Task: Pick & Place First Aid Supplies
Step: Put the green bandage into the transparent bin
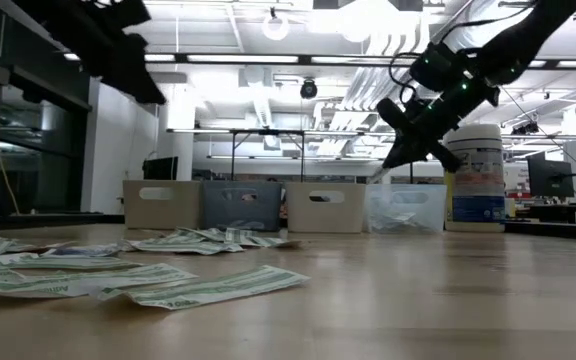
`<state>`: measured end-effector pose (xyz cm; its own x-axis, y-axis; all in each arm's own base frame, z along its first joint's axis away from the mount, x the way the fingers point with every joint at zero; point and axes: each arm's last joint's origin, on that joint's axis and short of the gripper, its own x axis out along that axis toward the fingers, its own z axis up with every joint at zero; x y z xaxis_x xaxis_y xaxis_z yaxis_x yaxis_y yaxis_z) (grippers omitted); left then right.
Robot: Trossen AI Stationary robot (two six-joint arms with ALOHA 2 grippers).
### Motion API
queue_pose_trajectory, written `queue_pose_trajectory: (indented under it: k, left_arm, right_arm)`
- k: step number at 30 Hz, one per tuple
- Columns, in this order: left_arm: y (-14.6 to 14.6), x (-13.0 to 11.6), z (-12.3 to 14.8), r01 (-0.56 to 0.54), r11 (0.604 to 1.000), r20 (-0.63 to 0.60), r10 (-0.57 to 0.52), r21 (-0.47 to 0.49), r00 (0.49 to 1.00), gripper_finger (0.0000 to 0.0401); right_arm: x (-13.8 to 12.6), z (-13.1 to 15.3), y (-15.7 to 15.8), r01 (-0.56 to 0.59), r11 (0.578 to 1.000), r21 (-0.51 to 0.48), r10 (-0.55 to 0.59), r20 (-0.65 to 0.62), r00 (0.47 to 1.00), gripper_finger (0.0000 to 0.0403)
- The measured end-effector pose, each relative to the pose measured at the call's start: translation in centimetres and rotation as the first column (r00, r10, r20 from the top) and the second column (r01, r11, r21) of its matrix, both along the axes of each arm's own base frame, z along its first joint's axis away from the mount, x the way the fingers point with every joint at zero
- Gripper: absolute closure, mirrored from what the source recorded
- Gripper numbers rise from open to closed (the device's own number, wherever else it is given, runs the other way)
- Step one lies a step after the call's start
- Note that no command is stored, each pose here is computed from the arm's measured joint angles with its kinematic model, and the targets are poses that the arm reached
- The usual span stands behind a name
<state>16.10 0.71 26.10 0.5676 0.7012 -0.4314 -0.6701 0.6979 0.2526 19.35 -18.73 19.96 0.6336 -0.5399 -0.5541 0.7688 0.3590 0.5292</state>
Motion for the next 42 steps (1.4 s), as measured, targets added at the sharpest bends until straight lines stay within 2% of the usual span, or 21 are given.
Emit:
queue_pose_trajectory:
  k: [5, 12, 21, 25, 29, 36, 42]
  left_arm:
    - [0.2, -2.4, 0.8, -0.004, 1.000, 0.014, 0.004, 0.002, 1.000, 0.0203]
    - [0.5, -4.8, 1.5, 0.008, 1.000, 0.023, -0.009, 0.025, 1.000, 0.0203]
    - [0.5, -6.1, 1.7, 0.052, 0.998, 0.012, -0.052, 0.032, 0.999, 0.0203]
    - [0.4, -6.0, 1.3, 0.090, 0.996, -0.007, -0.090, 0.003, 0.996, 0.0203]
    - [0.3, -5.7, 0.4, 0.125, 0.992, -0.008, -0.126, -0.029, 0.992, 0.0203]
    - [0.0, -5.0, -0.8, 0.181, 0.978, 0.040, -0.178, -0.104, 0.983, 0.0203]
    - [-0.4, -3.9, -2.0, 0.250, 0.940, 0.125, -0.227, -0.230, 0.966, 0.0203]
  right_arm:
    - [-0.5, -0.8, 0.0, 0.094, 0.993, 0.077, -0.097, 0.032, 0.995, 0.0403]
    - [-0.5, -0.8, 0.1, 0.117, 0.985, 0.127, -0.127, 0.070, 0.989, 0.0391]
    - [-0.5, -0.7, 0.1, 0.097, 0.987, 0.131, -0.107, 0.074, 0.991, 0.0299]
    - [-0.3, -0.6, 0.1, 0.045, 0.994, 0.099, -0.053, 0.075, 0.996, 0.0263]
    - [-0.3, -0.1, 0.2, -0.006, 0.999, 0.051, 0.002, 0.083, 0.997, 0.0245]
    - [-1.1, 2.6, 1.0, -0.050, 0.994, -0.098, 0.060, 0.109, 0.992, 0.0243]
    - [-1.9, 4.7, 1.9, -0.060, 0.981, -0.187, 0.088, 0.146, 0.985, 0.0253]
